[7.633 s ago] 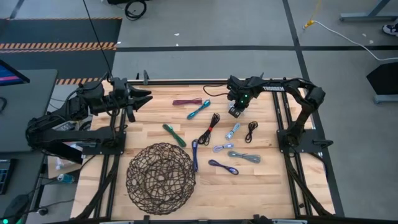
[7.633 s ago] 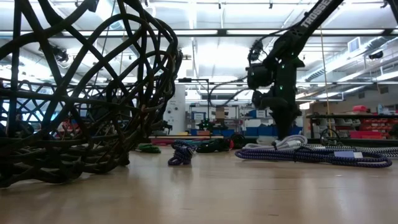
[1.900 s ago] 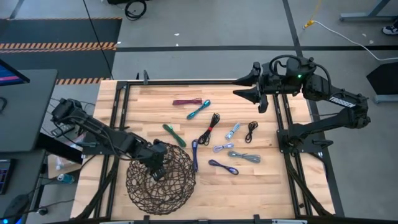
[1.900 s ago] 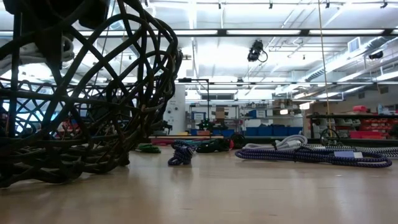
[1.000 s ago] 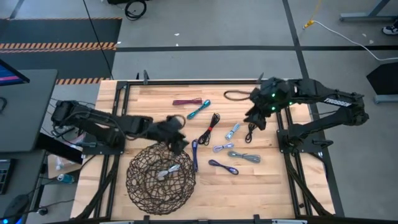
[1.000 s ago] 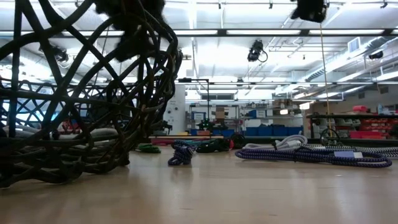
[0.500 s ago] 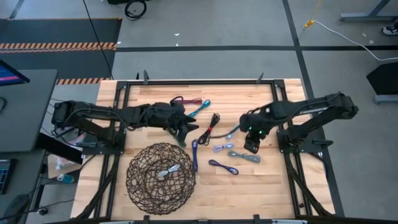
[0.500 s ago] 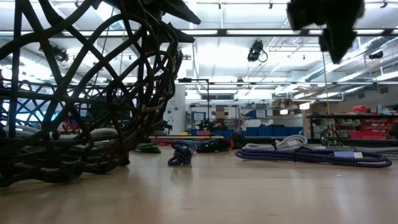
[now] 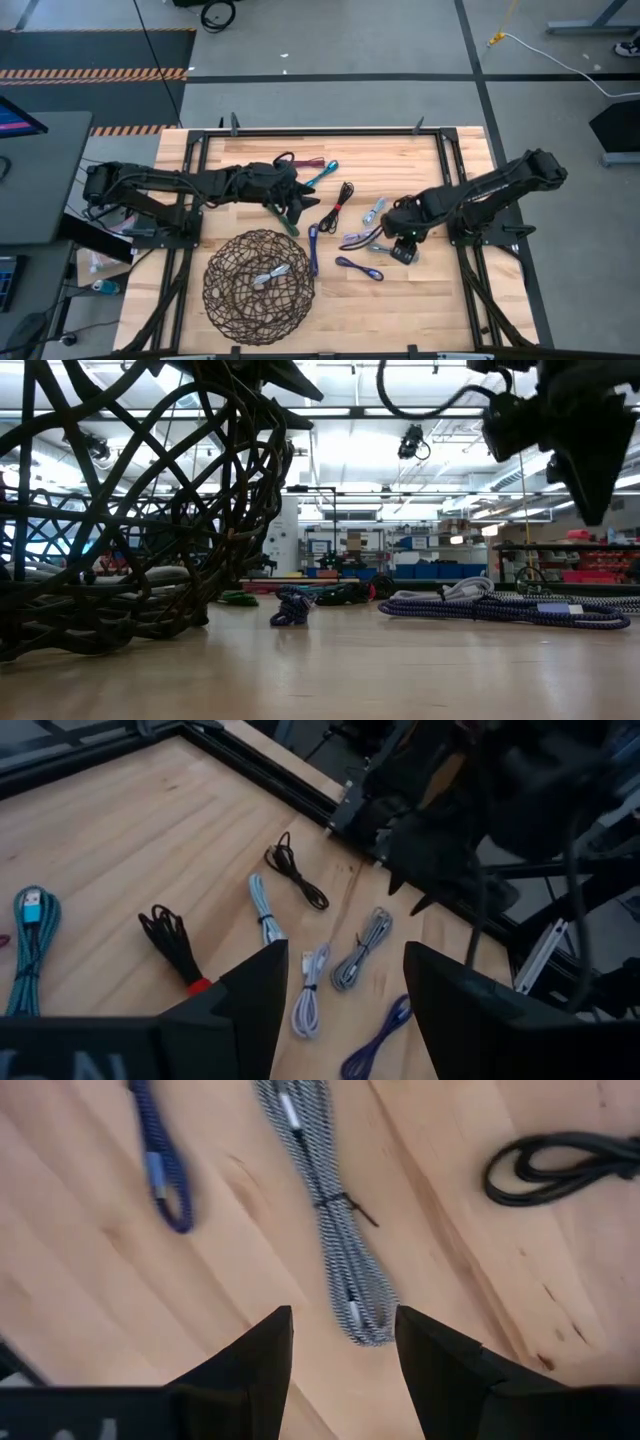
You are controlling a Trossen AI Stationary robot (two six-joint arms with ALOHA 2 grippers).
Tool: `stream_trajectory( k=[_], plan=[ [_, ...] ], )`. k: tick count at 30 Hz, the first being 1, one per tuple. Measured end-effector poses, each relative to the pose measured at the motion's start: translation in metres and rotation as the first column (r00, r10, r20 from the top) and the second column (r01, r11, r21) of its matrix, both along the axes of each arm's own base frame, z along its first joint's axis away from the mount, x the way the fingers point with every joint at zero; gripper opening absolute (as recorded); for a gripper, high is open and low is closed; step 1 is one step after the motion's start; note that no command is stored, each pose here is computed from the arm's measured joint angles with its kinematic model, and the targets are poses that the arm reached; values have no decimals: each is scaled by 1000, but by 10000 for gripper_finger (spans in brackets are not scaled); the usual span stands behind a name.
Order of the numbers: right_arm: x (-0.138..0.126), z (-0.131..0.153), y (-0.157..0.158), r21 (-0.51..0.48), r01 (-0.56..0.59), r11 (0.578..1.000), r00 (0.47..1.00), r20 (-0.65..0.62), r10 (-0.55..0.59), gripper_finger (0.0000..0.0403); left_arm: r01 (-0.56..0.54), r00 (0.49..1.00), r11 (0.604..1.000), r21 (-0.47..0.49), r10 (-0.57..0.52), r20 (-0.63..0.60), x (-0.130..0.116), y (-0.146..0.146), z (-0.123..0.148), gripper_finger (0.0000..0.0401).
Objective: Pick and place USB-C Cables
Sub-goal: Put the black and white charger cable into the wire basket
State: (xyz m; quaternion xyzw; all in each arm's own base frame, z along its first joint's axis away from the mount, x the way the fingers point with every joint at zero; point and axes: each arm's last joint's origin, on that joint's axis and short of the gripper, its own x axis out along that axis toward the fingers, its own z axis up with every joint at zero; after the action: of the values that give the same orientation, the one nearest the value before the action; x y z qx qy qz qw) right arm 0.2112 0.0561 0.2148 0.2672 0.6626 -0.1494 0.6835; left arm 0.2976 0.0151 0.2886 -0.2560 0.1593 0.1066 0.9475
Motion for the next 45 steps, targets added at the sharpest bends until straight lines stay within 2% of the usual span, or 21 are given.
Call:
stream_trajectory(
  k=[6, 13, 23, 30, 34, 37, 40, 45],
  plan=[
    [-5, -14, -1, -39, 20, 999, 1000, -16, -20, 188, 0, 999, 1000, 2, 0, 32, 1, 0, 3, 210],
    [2, -34, 2, -14, 30, 999, 999, 11, -30, 212, 0, 999, 1000, 2, 0, 32, 1, 0, 3, 209],
    [13, -67, 11, -43, -100, 994, 991, -90, 96, 232, 0, 999, 1000, -1, 0, 34, 1, 0, 3, 208],
    [23, -84, 14, -28, -166, 986, 983, -90, 163, 230, 0, 999, 1000, -2, 0, 35, 1, 0, 3, 207],
    [23, -84, 13, -45, -172, 984, 982, -89, 167, 227, 0, 999, 1000, -2, 0, 36, 1, 0, 3, 207],
    [22, -81, 12, -54, -173, 983, 983, -79, 168, 211, 0, 999, 1000, -2, 0, 36, 1, 0, 3, 206],
    [21, -80, 11, -46, -155, 987, 985, -77, 151, 171, 0, 999, 1000, -2, 0, 36, 1, 0, 3, 207],
    [22, -80, 11, -44, -142, 989, 988, -74, 138, 47, 0, 999, 1000, -2, 0, 35, 1, 0, 3, 208]
  ],
)
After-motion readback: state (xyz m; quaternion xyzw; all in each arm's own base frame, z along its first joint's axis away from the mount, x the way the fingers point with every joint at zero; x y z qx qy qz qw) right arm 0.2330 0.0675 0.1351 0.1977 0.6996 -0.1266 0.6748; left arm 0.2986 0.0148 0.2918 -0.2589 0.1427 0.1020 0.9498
